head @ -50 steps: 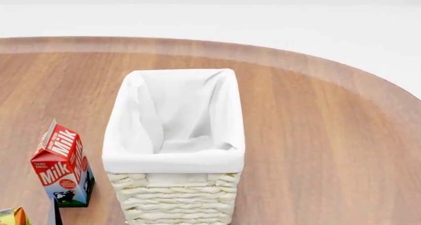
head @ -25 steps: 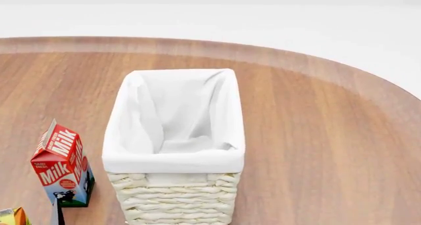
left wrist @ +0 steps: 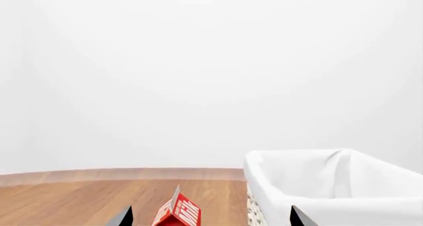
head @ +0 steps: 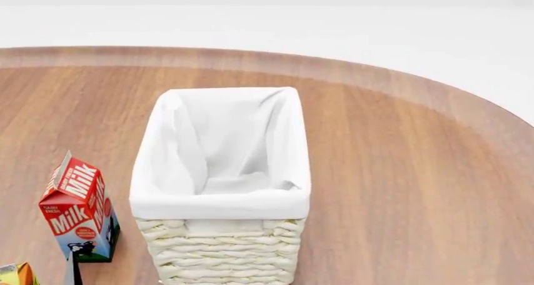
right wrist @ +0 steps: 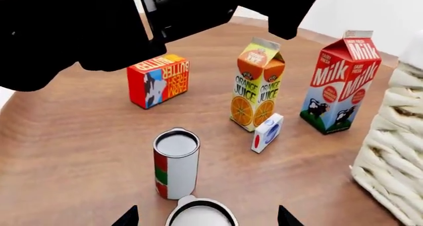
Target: Pick up the alphabet soup, and put it in the basket.
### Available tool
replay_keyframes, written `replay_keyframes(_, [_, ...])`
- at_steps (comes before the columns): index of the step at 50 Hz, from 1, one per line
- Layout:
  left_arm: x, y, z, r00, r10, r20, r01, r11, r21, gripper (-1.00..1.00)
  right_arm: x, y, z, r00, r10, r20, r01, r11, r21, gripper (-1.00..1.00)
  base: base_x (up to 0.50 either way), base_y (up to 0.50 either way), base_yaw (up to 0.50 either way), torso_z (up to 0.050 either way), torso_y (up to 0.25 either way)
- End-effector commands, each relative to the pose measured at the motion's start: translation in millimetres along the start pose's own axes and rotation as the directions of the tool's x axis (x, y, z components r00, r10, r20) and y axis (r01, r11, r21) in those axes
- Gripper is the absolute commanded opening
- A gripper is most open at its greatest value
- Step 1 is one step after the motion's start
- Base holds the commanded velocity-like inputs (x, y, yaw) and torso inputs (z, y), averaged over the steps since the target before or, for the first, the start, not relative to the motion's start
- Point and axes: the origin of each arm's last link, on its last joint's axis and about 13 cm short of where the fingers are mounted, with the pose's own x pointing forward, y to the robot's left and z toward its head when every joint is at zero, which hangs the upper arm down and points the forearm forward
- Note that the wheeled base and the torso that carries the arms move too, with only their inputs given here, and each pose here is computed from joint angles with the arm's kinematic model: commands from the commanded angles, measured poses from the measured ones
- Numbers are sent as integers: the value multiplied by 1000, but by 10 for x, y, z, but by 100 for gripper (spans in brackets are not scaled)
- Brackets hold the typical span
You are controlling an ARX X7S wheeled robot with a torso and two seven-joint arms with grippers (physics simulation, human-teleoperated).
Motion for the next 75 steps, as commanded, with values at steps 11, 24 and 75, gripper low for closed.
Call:
replay_keyframes(11, [-4, -4, 7, 1000, -1, 1, 1, 1000, 0, 100, 58, 0, -81, 998, 6, -60, -8, 1000, -28, 100, 0, 0, 0, 0, 0])
replay_keyframes(24, [1, -3, -3, 1000, -1, 0, 1, 1000, 1, 100, 85, 3, -118, 997, -3, -82, 0, 999, -44, 100, 0, 0, 0, 0, 0])
replay_keyframes(75, [-1, 4, 5, 1000, 3, 4, -3, 1000, 0, 100, 349, -51, -268, 983, 52, -175, -66, 995, -79, 100, 0, 0, 0, 0, 0])
